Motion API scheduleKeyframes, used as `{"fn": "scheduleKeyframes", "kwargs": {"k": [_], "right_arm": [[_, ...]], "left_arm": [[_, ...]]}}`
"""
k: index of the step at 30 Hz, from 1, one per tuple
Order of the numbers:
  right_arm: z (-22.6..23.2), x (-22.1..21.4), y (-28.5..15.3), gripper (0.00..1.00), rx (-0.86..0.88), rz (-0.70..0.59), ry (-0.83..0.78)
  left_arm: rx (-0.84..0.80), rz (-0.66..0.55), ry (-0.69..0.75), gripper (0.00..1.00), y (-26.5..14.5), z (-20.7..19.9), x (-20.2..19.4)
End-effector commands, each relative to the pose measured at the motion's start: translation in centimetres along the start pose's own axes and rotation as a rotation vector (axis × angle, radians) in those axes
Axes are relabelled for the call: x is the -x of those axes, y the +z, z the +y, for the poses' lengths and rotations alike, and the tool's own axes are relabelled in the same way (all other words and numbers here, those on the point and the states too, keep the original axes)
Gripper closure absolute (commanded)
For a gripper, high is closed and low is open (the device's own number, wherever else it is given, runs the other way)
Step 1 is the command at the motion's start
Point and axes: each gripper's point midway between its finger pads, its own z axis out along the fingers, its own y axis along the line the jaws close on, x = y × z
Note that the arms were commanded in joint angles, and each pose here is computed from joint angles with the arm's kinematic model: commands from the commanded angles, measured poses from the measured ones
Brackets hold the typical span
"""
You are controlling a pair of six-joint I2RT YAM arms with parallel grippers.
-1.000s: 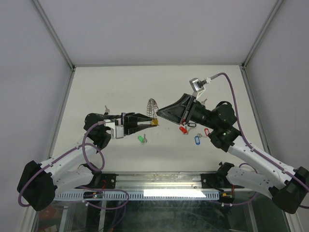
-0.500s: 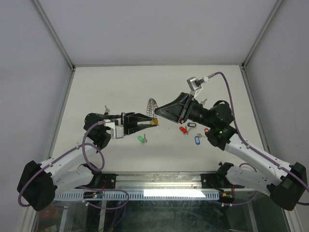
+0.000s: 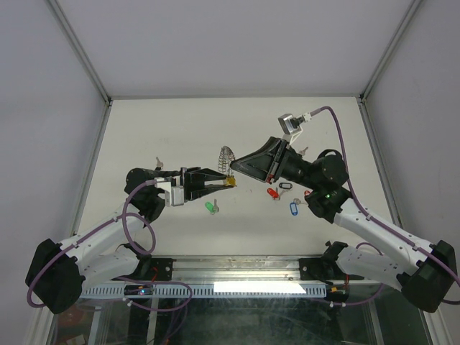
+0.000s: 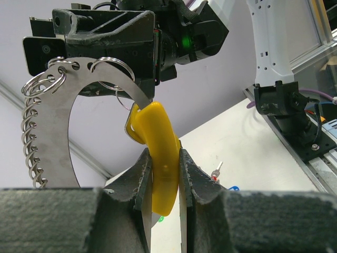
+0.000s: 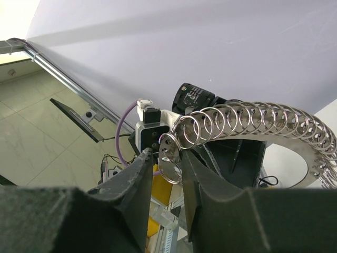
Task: Put the keys on the keyring
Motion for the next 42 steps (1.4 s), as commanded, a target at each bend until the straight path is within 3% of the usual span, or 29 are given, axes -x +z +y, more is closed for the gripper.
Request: {"fn": "scheduleKeyframes", "kwargs": {"k": [1,17,23,42], "right_arm": [[2.3,0.9,0.2,0.71,0.072,-0.023,-0.035],[2.4,0.9,0.0,0.92,0.074,-0.024,-0.055],[2.7,1.2,-0.4,0.99,0.079,-0.047,-0.136],[2.8,2.1,-1.7,1.00,0.133,-0.134,-0.866]], "left_arm": [[0.014,-0.037,0.095,1.00,0.3,1.4,2.1],[0.015,-0.038,0.094,1.00,0.3,1.6,2.0],[0.020,-0.037,0.081,1.00,0.3,1.5,1.9],[-0.023,-0.020,-0.056,1.00,0.4,0.4,1.1]]}}
